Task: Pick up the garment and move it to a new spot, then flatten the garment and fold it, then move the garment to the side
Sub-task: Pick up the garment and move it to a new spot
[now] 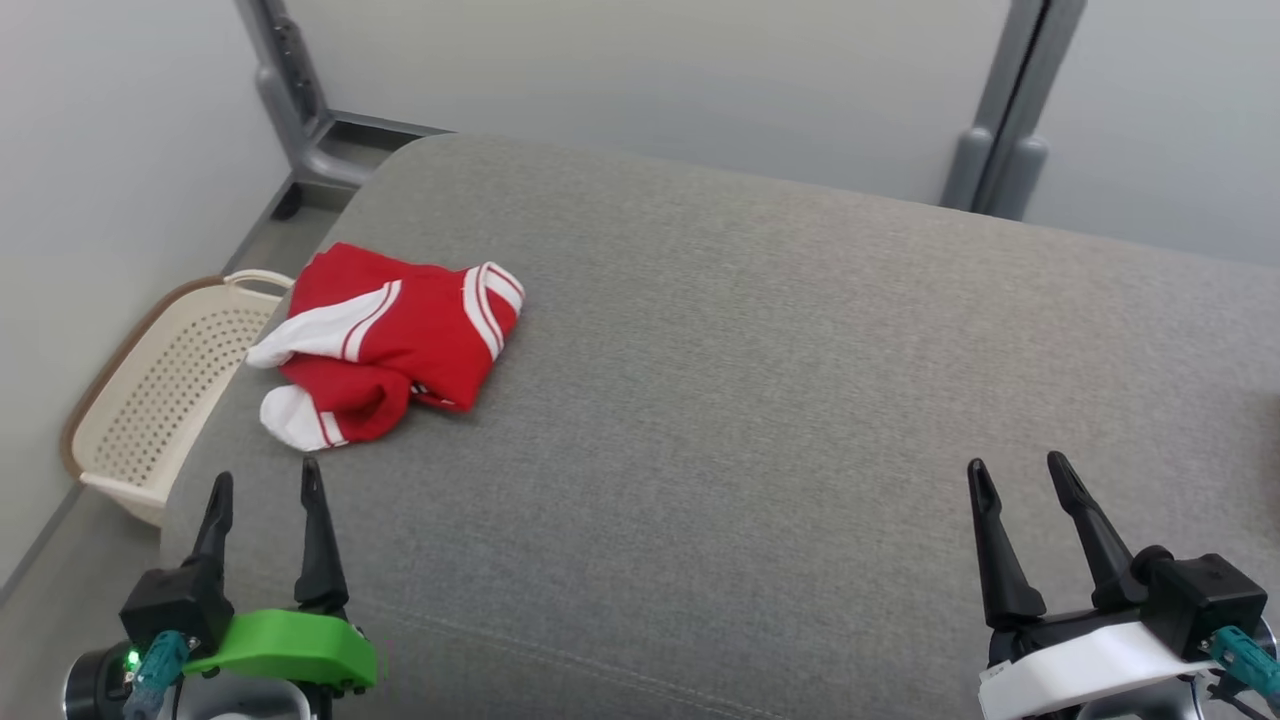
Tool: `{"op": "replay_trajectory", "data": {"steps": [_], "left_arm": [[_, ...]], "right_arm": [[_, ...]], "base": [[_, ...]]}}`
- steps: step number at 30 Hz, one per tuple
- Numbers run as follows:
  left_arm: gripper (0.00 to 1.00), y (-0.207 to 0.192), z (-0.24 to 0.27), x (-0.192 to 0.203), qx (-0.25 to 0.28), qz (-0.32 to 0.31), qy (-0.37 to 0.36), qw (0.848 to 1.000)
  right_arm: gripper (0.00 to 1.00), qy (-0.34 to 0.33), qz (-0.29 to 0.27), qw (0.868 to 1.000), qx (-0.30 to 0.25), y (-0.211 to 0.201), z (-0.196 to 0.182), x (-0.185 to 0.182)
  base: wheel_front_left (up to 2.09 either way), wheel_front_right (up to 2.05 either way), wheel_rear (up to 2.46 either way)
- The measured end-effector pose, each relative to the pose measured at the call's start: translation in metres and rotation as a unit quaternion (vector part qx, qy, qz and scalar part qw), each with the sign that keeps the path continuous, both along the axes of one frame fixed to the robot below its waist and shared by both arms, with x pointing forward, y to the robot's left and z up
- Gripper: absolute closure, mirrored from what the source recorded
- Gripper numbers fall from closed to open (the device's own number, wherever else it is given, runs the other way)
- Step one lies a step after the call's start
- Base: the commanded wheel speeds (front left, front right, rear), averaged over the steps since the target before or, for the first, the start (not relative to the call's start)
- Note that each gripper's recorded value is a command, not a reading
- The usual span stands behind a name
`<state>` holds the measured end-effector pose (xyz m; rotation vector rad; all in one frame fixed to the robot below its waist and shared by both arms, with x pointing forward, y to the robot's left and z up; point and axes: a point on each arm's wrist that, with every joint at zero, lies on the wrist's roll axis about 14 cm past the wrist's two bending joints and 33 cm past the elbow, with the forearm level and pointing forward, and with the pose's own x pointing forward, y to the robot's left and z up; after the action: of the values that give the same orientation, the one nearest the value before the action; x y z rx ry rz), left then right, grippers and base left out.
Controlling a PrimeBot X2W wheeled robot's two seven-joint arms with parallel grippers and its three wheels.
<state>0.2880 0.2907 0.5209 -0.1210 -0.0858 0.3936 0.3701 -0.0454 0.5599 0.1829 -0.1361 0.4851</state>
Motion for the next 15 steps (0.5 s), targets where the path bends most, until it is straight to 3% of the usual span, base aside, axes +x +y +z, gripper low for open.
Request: {"op": "replay_trajectory", "data": {"steps": [7, 15], "left_arm": [[0.0, 0.034, -0.001, -0.041, -0.007, 0.07, -0.003, 0.997], [0.0, 0.044, -0.001, -0.061, -0.011, 0.103, -0.006, 0.995]], "right_arm": [[0.0, -0.003, 0.066, 0.998, 0.002, 0.043, 0.004, -0.002], [0.0, 0.003, 0.103, 0.995, 0.004, 0.068, 0.001, -0.001]], "base": [[0.0, 0.0, 0.0], [0.0, 0.0, 0.0]]}}
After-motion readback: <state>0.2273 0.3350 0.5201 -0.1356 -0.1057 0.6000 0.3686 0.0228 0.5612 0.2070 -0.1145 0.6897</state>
